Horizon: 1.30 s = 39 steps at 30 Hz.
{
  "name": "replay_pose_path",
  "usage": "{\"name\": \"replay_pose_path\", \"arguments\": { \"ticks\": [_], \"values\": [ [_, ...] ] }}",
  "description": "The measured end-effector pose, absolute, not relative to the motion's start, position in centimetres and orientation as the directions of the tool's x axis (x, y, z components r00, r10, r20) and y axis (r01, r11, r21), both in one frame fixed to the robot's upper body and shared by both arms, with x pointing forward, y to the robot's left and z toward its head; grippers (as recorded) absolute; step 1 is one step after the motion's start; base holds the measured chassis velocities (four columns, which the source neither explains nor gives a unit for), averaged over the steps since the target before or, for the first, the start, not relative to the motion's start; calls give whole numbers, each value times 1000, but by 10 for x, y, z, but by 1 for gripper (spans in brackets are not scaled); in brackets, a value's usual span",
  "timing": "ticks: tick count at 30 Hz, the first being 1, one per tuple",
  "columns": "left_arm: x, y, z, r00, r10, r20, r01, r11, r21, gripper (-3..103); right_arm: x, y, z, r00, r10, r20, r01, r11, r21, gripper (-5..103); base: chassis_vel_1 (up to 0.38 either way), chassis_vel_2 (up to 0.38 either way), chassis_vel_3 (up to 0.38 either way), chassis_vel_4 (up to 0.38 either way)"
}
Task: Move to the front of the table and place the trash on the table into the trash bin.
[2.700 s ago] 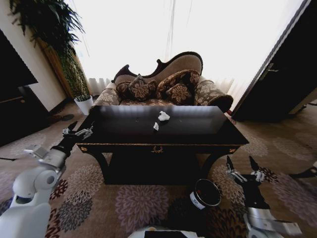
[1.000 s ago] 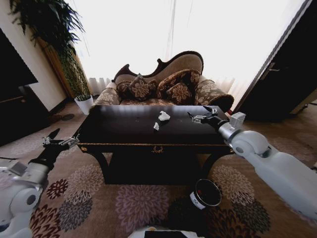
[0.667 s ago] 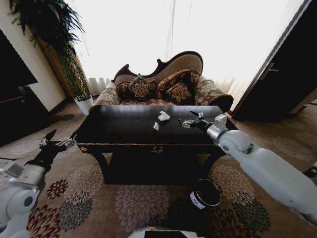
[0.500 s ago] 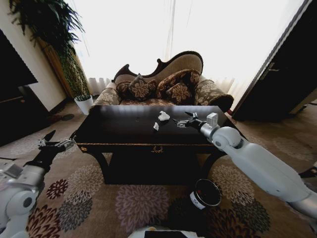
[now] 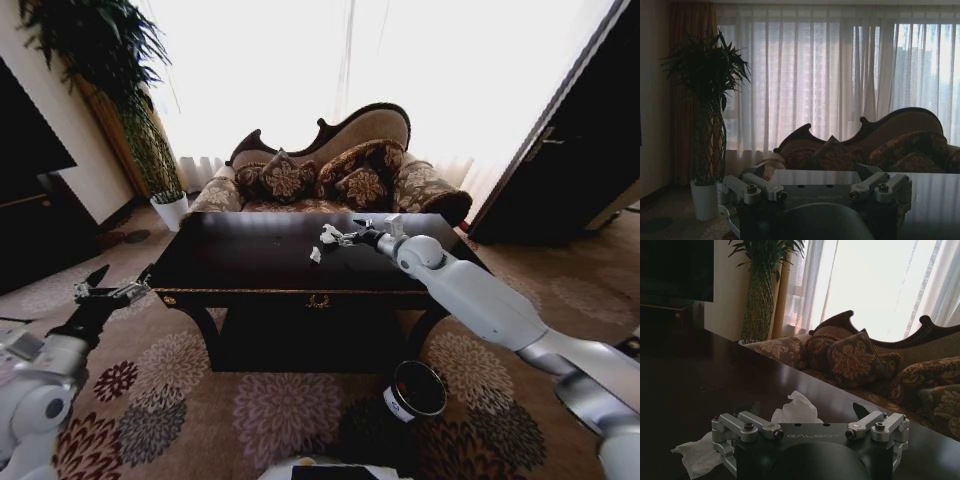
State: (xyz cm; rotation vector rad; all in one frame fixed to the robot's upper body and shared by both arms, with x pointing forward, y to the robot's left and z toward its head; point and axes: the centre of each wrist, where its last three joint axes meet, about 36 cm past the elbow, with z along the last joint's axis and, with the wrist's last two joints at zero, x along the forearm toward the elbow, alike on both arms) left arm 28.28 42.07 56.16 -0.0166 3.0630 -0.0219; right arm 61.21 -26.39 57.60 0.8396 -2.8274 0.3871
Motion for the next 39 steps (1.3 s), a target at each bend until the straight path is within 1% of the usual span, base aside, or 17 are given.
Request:
{"name": "replay_pose_path", "arguments": {
  "ticks": [3, 7, 9, 16, 25, 26, 27, 28, 30, 31, 34, 36, 39],
  "values": [
    [285, 423, 559, -997, -18, -73, -16, 1000, -18, 100, 618, -256, 573, -811, -537, 232, -579, 793, -190, 100, 0, 0, 0, 0],
    [286, 424, 557, -997, -19, -72, -17, 1000, -21, 100, 623, -250, 567, -805, -542, 239, -586, 789, -185, 100, 0, 0, 0, 0],
    [287, 425, 556, -997, -22, -68, -20, 1000, -23, 100, 633, -246, 554, -807, -534, 251, -583, 790, -191, 100, 0, 0, 0, 0],
    [289, 428, 554, -998, -26, -65, -24, 999, -23, 100, 642, -242, 541, -809, -519, 275, -576, 794, -195, 100, 0, 0, 0, 0],
    [292, 428, 553, -998, -21, -66, -19, 999, -29, 100, 652, -243, 542, -821, -497, 280, -557, 804, -206, 100, 0, 0, 0, 0],
    [293, 428, 553, -998, -20, -66, -18, 999, -30, 100, 653, -243, 541, -822, -495, 281, -555, 806, -206, 103, 0, 0, 0, 0],
    [293, 427, 553, -998, -20, -66, -18, 999, -30, 100, 654, -243, 540, -822, -494, 282, -555, 807, -205, 100, 0, 0, 0, 0],
    [293, 427, 553, -998, -20, -66, -18, 999, -30, 100, 654, -243, 540, -822, -494, 282, -555, 807, -205, 100, 0, 0, 0, 0],
    [293, 429, 552, -998, -20, -65, -18, 999, -28, 100, 655, -243, 537, -820, -498, 283, -557, 807, -194, 92, 0, 0, 0, 0],
    [293, 429, 552, -998, -20, -65, -18, 999, -28, 100, 655, -243, 537, -820, -498, 283, -557, 807, -194, 92, 0, 0, 0, 0],
    [294, 431, 553, -998, -22, -65, -20, 999, -25, 100, 652, -238, 533, -814, -505, 287, -565, 803, -189, 76, 0, 0, 0, 0],
    [294, 431, 553, -998, -22, -65, -20, 999, -26, 100, 651, -236, 531, -813, -507, 287, -566, 803, -187, 76, 0, 0, 0, 0],
    [294, 432, 553, -998, -22, -64, -21, 999, -26, 100, 650, -236, 531, -812, -512, 278, -569, 802, -184, 58, 0, 0, 0, 0]
  ]
}}
